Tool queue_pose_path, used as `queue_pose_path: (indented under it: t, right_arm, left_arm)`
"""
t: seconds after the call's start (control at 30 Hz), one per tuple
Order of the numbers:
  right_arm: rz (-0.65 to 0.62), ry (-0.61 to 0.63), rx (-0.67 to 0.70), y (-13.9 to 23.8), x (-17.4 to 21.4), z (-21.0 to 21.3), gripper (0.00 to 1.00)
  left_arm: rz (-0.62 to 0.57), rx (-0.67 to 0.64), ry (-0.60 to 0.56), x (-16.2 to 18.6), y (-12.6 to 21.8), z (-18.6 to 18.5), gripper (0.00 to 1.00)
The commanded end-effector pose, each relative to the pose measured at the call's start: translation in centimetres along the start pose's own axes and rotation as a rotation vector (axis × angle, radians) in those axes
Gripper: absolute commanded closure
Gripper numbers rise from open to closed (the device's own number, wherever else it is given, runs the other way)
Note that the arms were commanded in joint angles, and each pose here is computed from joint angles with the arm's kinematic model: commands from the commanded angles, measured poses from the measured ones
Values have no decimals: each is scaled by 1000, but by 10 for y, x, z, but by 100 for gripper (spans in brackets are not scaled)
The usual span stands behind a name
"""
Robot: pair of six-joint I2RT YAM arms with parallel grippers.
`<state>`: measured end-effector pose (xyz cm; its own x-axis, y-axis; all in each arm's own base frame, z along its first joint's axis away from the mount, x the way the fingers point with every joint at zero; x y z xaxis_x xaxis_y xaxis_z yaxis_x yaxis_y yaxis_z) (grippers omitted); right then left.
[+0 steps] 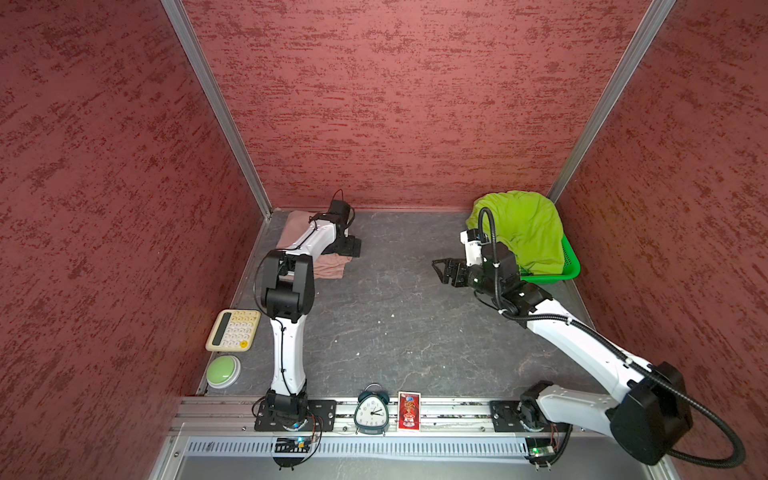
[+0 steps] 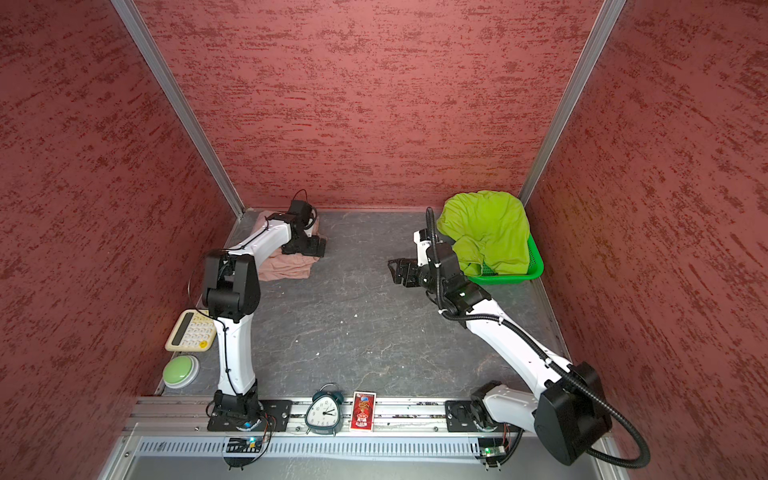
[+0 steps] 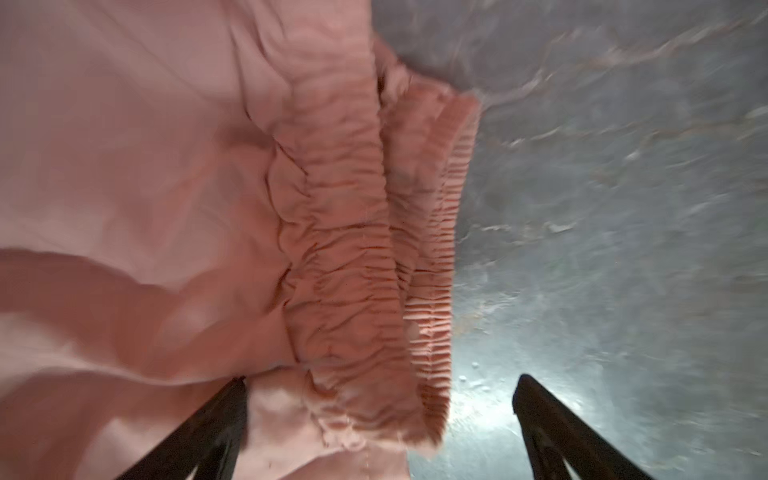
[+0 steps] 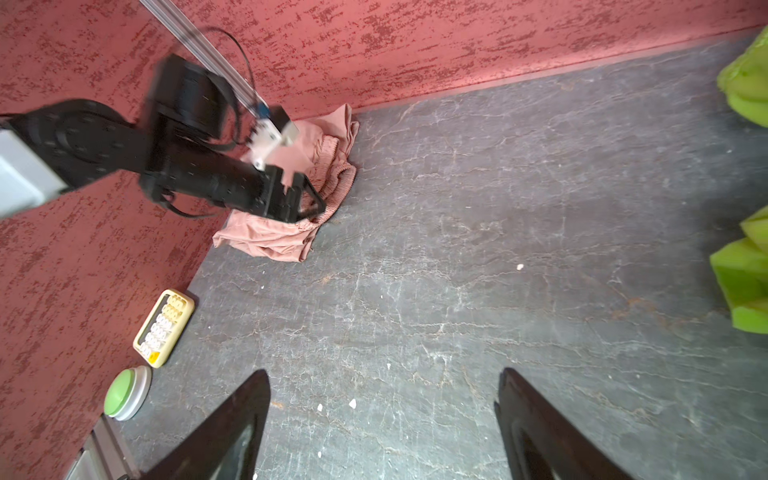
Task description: Fold and stack the shorts
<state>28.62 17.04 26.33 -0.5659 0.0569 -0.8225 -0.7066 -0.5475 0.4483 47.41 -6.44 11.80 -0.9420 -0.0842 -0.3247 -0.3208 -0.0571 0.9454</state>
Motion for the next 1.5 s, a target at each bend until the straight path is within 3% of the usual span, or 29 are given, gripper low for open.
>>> queue_pose_path:
  t: [0.0, 0.3, 0.5, 0.67, 0.77, 0.87, 1.0, 1.13, 1.47]
  right_arm:
    - [-37, 13, 44, 10, -12, -4, 13]
    - [20, -7, 217, 8, -18, -47, 9]
    - [63, -2, 395, 8, -39, -93, 7]
    - [69, -50, 537, 11, -62, -143, 5]
    - [93, -81, 638, 6, -72, -182, 4]
    - [116, -106, 720, -3, -84, -220, 1]
    - [119, -204, 770, -11, -89, -282, 1]
    - [162, -231, 815, -33, -85, -325, 1]
    - [240, -316, 845, -97, -51, -383, 3]
  left_arm:
    - [-17, -71, -2, -10, 3, 21, 1]
    - [19, -135, 63, -9, -22, 65, 1]
    - [-14, -86, 122, -20, -19, 77, 1]
    - [-110, -8, 146, -38, 21, 71, 1]
    - [-221, 34, 192, -49, 67, 68, 1]
    - [-333, 167, 221, -47, 120, 60, 1]
    - [-411, 337, 231, -17, 165, 42, 1]
    - [-400, 486, 237, 21, 174, 27, 1]
    - [-286, 532, 254, 86, 160, 23, 1]
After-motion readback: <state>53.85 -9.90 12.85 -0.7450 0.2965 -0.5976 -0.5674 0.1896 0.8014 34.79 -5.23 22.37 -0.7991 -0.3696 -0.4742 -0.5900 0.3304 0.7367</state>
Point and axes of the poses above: each gripper's point midway between its finger pads, its own y axis back along the fingers, its own z axis along the line the jaws close on, x = y × z, the point moved 7 cm from there along y, back along the fingers, and after that the axes turned 9 degrees about y, right-handed, at the moved point
